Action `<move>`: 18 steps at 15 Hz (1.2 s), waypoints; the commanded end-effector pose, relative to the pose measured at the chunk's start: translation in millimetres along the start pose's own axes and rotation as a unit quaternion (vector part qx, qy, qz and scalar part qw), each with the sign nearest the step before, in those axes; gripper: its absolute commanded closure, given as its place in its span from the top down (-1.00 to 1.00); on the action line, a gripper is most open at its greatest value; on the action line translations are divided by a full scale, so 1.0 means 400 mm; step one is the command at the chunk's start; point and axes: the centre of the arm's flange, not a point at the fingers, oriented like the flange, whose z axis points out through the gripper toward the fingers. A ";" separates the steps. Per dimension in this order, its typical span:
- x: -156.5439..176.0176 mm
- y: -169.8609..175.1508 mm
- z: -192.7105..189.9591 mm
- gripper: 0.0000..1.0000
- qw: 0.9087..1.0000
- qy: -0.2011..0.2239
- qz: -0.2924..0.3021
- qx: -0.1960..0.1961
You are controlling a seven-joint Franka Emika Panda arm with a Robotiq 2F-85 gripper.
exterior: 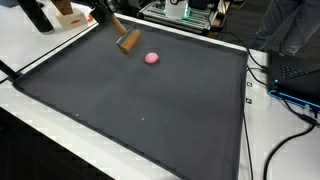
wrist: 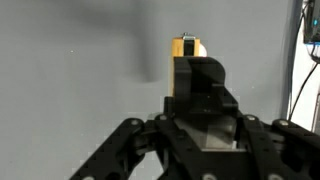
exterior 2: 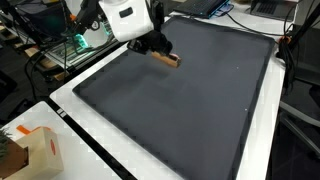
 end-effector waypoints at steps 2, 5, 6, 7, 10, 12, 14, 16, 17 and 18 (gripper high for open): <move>-0.040 -0.065 -0.016 -0.52 0.999 0.007 -0.037 -0.014; -0.054 -0.124 -0.035 -0.52 0.997 0.008 -0.066 -0.030; -0.062 -0.149 -0.043 -0.52 0.996 0.006 -0.078 -0.040; -0.070 -0.172 -0.050 -0.52 0.995 0.004 -0.090 -0.049; -0.099 -0.252 -0.072 -0.52 0.988 -0.007 -0.129 -0.088; -0.120 -0.312 -0.083 -0.52 0.980 -0.019 -0.160 -0.119; -0.138 -0.374 -0.092 -0.52 0.969 -0.029 -0.191 -0.150; -0.155 -0.433 -0.094 -0.52 0.958 -0.038 -0.223 -0.175; -0.164 -0.468 -0.094 -0.52 0.952 -0.041 -0.239 -0.186; -0.174 -0.499 -0.091 -0.52 0.945 -0.047 -0.256 -0.196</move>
